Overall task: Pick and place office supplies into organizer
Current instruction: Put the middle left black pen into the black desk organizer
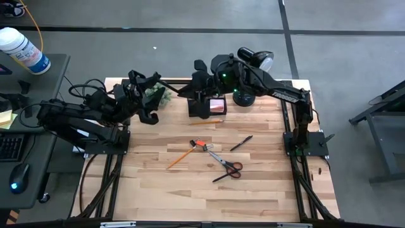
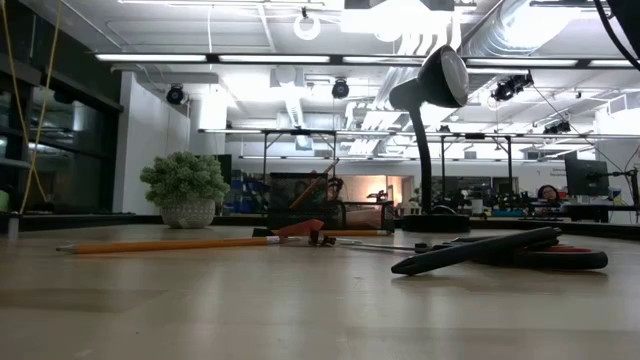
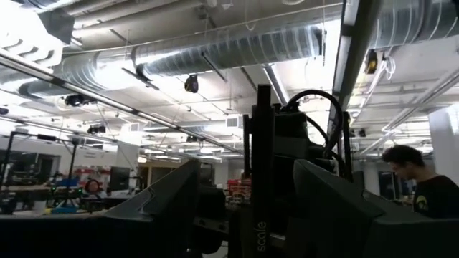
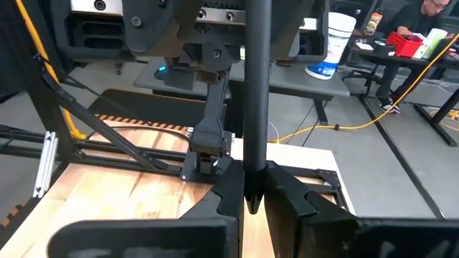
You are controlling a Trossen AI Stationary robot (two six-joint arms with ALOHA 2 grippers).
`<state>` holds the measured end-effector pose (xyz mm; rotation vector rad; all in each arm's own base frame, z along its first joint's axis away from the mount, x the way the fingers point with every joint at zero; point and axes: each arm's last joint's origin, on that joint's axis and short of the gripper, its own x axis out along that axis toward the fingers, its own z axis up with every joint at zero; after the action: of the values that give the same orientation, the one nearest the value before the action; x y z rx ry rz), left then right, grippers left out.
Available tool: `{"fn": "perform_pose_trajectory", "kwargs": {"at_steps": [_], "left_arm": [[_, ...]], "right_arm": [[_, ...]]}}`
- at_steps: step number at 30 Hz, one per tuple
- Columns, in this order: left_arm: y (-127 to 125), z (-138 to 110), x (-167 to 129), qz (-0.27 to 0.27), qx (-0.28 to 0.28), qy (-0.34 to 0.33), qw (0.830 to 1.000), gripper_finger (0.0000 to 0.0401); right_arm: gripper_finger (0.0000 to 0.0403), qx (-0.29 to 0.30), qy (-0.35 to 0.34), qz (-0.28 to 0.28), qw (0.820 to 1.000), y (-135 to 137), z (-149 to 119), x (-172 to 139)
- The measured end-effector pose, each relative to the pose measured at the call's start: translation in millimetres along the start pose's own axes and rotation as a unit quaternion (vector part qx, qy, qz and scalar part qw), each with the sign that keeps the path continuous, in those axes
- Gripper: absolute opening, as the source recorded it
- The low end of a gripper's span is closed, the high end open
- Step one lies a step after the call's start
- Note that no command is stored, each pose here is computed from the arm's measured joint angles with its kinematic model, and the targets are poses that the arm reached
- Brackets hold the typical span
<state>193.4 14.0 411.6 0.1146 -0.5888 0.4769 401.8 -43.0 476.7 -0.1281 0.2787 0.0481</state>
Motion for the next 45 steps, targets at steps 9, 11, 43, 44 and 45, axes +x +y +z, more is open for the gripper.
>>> {"fn": "perform_pose_trajectory", "kwargs": {"at_steps": [9, 11, 43, 44, 45], "left_arm": [[0, 0, 0, -0.002, -0.010, -0.001, 1.000, 0.0221], [0, 0, 0, -0.008, -0.012, -0.002, 1.000, 0.0216], [-6, -10, 4, -0.020, -0.002, 0.009, 1.000, 0.0055], [-6, -10, 4, -0.020, -0.002, 0.009, 1.000, 0.0040], [-6, -10, 4, -0.020, -0.001, 0.010, 1.000, 0.0028]], "right_arm": [[0.0026, 0.000, 0.000, 0.000, 1.000, 0, 0, 0], [0.0026, 0.003, -0.001, 0.007, 1.000, 0, 0, 0], [0.0026, 0.004, 0.020, 0.008, 1.000, 3, -7, 9], [0.0026, 0.004, 0.020, 0.006, 1.000, 3, -7, 9], [0.0026, 0.004, 0.020, 0.007, 1.000, 3, -7, 9]]}}
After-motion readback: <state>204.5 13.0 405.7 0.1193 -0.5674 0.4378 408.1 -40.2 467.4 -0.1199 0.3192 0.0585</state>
